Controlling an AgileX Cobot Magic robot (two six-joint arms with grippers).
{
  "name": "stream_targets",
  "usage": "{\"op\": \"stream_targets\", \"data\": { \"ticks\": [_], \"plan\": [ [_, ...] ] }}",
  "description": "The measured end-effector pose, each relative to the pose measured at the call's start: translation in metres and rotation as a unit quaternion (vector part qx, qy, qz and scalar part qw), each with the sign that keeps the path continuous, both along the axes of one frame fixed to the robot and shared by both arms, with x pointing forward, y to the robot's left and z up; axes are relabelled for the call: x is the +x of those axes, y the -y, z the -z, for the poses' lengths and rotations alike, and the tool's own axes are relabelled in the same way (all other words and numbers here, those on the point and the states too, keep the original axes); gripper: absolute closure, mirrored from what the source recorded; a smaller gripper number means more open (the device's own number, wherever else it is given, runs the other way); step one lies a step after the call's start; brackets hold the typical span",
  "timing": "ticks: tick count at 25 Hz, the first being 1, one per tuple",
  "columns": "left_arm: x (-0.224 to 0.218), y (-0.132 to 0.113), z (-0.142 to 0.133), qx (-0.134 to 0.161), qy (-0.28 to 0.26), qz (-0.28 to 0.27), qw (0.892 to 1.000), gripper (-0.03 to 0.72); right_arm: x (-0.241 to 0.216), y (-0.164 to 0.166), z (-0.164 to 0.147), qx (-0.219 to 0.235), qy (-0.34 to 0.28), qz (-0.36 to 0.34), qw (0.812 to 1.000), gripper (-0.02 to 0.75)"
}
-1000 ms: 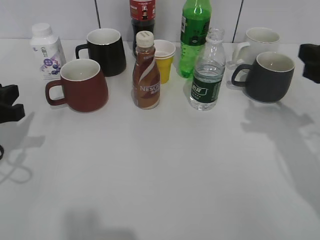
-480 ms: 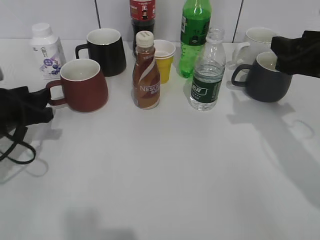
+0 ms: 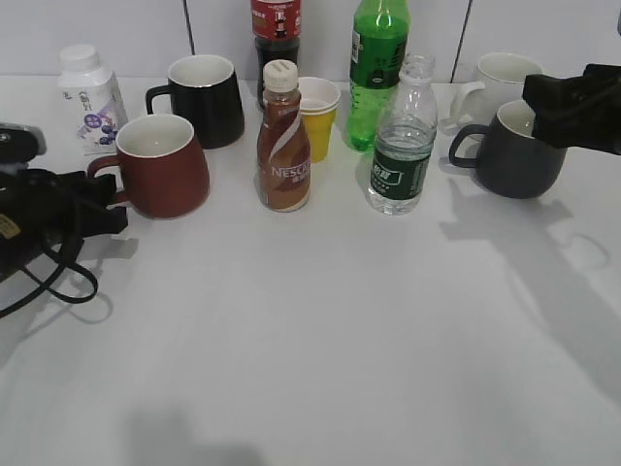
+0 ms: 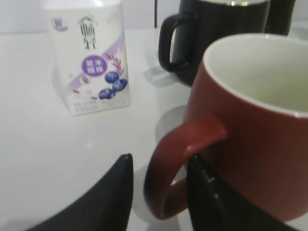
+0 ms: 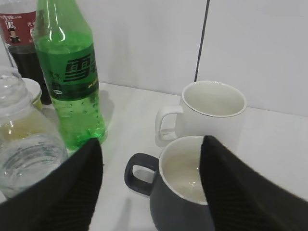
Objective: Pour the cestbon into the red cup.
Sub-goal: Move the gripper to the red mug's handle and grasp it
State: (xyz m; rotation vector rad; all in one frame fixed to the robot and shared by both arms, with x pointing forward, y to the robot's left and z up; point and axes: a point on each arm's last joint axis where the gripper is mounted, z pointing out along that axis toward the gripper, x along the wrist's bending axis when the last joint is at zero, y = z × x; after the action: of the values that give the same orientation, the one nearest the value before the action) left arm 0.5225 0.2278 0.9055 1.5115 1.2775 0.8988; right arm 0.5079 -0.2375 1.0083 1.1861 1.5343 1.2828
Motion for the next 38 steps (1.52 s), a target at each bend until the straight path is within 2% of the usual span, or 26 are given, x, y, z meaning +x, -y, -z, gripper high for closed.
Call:
{"op": "stream_targets", "data": {
  "ticks": [6,15,20,28,31,35,38],
  "plan": [
    [0.002,-0.001,0.009,0.012,-0.013,-0.008,1.000,0.414,0.000,0.000,0.000,0.000,0.000,0.000,1.000,0.258],
    [0.005,-0.001,0.012,0.012,0.007,-0.009,1.000,0.416,0.000,0.000,0.000,0.001,0.000,0.000,1.000,0.258],
    [0.018,0.003,0.007,0.009,0.018,-0.008,1.000,0.416,0.000,0.000,0.001,0.000,-0.004,0.000,1.000,0.258],
    [0.044,0.001,0.015,0.013,0.009,-0.012,1.000,0.421,0.000,0.000,0.001,0.000,-0.005,0.000,1.000,0.258],
    [0.051,0.003,0.014,0.015,0.015,-0.003,1.000,0.472,0.000,0.000,0.001,-0.001,-0.006,0.000,1.000,0.258],
    [0.055,0.006,0.015,0.021,0.017,0.007,1.000,0.621,0.000,0.000,0.002,-0.005,-0.008,-0.003,1.000,0.258],
    [0.056,0.007,0.015,0.023,0.022,0.014,0.999,0.619,-0.001,-0.002,0.002,-0.014,-0.009,-0.017,1.000,0.258]
  ]
}}
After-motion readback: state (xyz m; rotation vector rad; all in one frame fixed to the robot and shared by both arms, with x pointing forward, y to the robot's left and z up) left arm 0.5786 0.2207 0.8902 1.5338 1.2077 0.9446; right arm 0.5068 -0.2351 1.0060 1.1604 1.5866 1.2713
